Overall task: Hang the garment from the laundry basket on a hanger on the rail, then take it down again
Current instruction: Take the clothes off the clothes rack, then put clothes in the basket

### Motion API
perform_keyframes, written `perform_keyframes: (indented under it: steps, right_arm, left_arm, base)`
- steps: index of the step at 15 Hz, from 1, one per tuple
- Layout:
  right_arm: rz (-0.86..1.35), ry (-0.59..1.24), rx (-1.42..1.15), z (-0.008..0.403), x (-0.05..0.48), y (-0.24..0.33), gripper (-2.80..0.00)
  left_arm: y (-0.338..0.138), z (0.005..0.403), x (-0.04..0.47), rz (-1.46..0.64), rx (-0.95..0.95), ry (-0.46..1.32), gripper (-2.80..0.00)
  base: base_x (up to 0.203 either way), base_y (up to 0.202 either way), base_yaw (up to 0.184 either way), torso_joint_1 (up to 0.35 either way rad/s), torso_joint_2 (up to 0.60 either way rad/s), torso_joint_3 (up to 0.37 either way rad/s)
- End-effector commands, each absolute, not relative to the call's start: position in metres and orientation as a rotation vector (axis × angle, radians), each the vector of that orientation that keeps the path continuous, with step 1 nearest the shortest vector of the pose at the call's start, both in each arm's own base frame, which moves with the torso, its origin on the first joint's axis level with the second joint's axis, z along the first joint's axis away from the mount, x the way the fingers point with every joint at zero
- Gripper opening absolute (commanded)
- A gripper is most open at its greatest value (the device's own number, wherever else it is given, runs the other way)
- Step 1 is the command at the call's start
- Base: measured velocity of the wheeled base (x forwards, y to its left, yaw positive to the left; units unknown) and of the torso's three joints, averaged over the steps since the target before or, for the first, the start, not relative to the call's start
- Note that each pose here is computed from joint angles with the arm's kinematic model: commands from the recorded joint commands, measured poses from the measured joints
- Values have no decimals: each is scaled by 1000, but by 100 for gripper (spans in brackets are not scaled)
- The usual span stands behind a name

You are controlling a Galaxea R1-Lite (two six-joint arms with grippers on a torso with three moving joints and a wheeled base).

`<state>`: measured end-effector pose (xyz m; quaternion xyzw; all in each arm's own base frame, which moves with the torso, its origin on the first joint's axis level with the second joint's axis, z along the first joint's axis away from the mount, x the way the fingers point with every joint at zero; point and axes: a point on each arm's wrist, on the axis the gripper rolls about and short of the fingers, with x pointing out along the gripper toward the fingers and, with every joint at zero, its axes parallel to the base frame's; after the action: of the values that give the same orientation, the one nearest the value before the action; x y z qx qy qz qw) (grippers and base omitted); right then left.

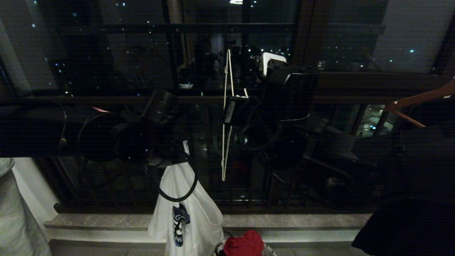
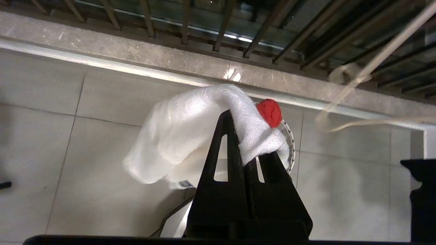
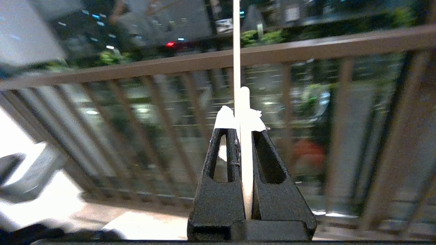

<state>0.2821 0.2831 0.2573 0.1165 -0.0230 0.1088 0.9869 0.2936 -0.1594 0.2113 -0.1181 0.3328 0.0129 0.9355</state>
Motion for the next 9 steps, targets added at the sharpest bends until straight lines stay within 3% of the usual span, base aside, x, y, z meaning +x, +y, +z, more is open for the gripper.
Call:
perform_keyframes:
  steps: [1, 9]
  right_arm:
    - [187, -57, 188, 258, 288, 277, -280]
    - [-17, -93, 65, 268, 330, 218, -280]
  left_arm:
    - [-164, 212, 290, 12, -232, 680, -280]
    - [-214, 173, 326, -39, -167, 752, -280]
  base:
    - [0, 0, 0, 0, 0, 0]
    - [0, 0, 0, 0, 0, 0]
